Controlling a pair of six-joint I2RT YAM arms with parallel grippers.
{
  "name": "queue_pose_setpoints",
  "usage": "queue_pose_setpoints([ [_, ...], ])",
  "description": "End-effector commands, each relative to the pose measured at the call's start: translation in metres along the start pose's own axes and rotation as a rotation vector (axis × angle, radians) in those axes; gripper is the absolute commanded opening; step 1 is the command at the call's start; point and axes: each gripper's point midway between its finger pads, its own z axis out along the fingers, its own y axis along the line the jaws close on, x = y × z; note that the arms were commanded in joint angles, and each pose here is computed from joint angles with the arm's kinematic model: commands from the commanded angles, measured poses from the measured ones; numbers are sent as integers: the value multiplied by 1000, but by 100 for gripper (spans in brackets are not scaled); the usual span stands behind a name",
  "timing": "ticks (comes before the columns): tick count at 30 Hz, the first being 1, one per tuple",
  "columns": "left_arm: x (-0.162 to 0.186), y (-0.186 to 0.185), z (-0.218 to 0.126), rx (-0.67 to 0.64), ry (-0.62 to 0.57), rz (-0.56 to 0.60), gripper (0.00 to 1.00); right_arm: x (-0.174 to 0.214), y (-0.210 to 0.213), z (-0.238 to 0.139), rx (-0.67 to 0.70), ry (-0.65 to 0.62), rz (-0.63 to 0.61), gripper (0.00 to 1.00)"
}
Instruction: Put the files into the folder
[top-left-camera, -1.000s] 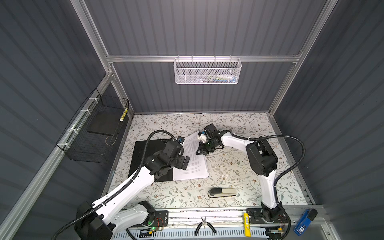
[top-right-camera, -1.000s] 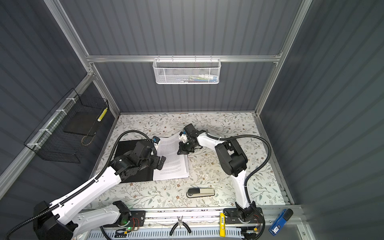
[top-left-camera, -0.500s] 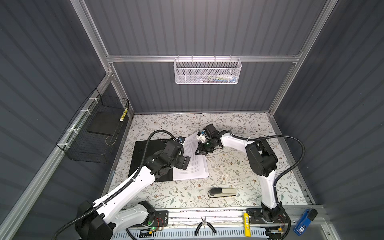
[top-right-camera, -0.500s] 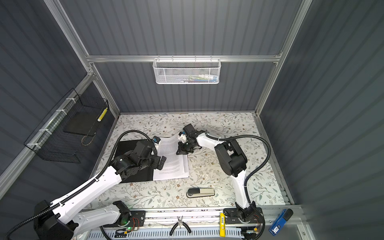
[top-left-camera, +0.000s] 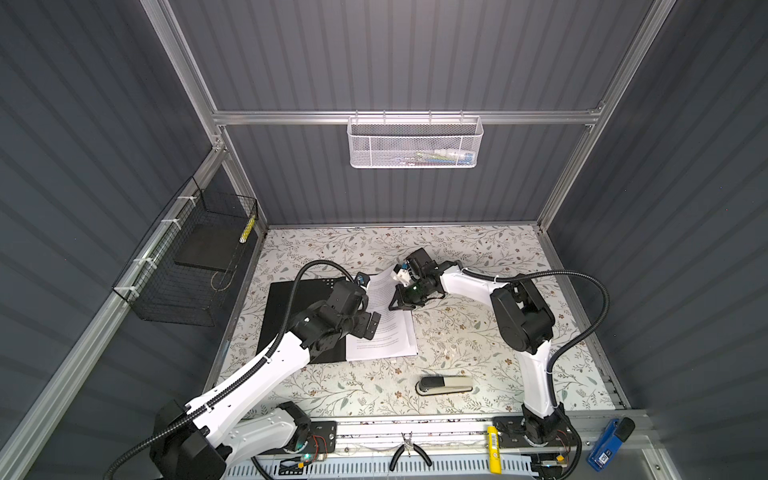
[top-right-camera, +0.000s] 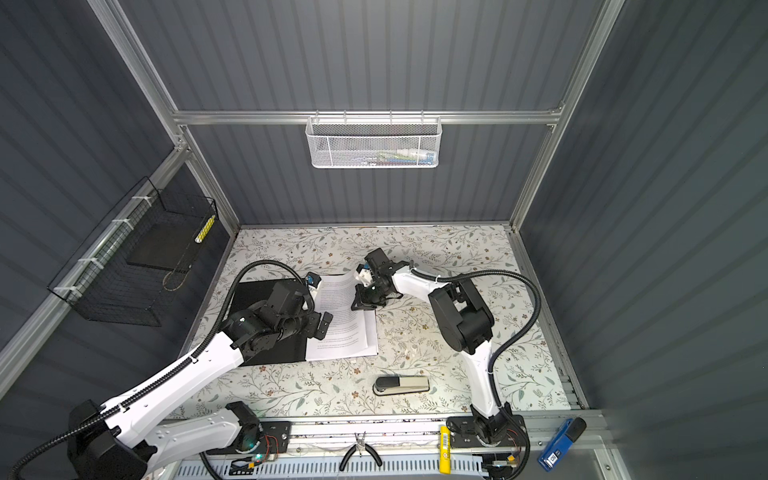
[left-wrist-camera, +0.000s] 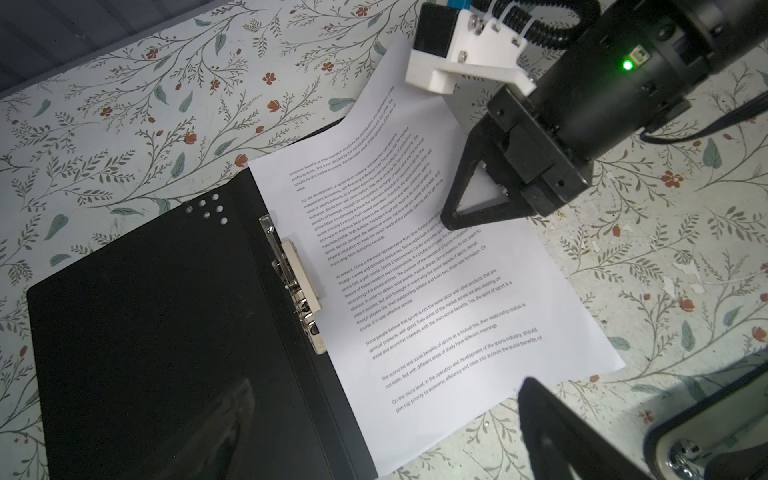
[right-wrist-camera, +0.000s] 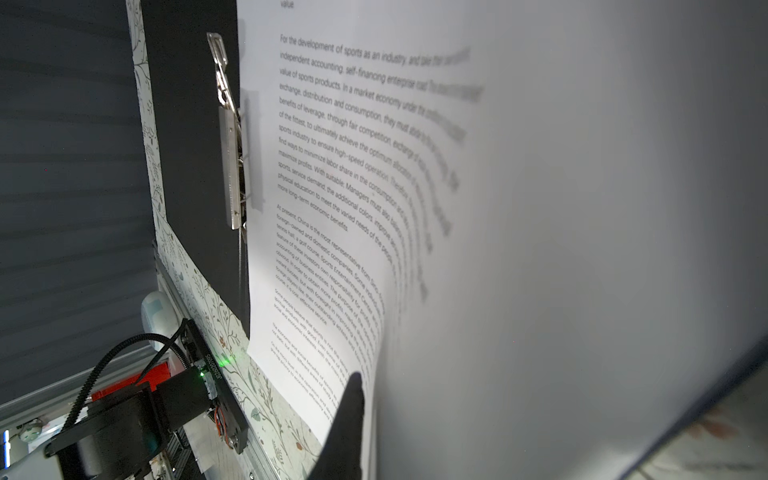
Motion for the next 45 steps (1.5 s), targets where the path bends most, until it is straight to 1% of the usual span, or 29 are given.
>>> queue_pose_setpoints([
  [1, -6, 1, -6, 10, -3, -13, 100, 5, 2, 2, 1, 19, 1, 14],
  [2, -6, 1, -6, 10, -3, -13, 100, 5, 1, 1, 6, 17, 0, 16],
  [9, -6, -1, -5, 18, 7, -27, 100, 0, -7, -10, 93, -28, -7, 41],
  [11, -6, -4, -5, 32, 17, -63, 100, -1, -11, -15, 121, -41, -9, 50],
  [13, -5, -6, -3, 39, 36, -124, 100, -2, -16, -20, 149, -59, -9, 62],
  [15, 1, -9, 4, 49, 55, -194, 100, -5, -21, -27, 162, -82, -1, 71],
  [17, 11, -11, 16, 45, 88, -248, 100, -6, -25, -34, 165, -107, 4, 77],
  [18, 18, -8, 23, 18, 109, -274, 100, -7, -26, -38, 161, -123, 5, 81],
  [19, 25, -6, 30, 2, 139, -297, 100, -8, -28, -43, 159, -138, 8, 97],
  [21, 34, -2, 43, 16, 194, -355, 100, -6, -34, -50, 155, -154, 16, 99],
  [23, 39, 7, 55, 25, 210, -417, 100, -7, -37, -56, 143, -180, 18, 99],
  [25, 46, 21, 69, 1, 228, -474, 100, -4, -44, -61, 137, -196, 33, 99],
  [28, 53, 36, 88, -27, 246, -520, 100, 1, -51, -67, 101, -210, 64, 99],
  [31, 52, 45, 103, -27, 229, -555, 100, 6, -57, -68, 76, -215, 87, 99],
  [34, 51, 47, 117, -7, 239, -568, 100, 10, -61, -66, 55, -212, 105, 99],
  [37, 48, 46, 125, 7, 230, -558, 100, 11, -63, -65, 25, -219, 122, 99],
  [40, 50, 47, 134, -4, 253, -550, 100, 9, -64, -65, 11, -224, 130, 99],
  [43, 49, 42, 140, 24, 254, -550, 100, 7, -62, -66, -2, -226, 127, 99],
  [45, 52, 42, 144, 18, 267, -555, 100, 6, -62, -66, -7, -224, 132, 99],
])
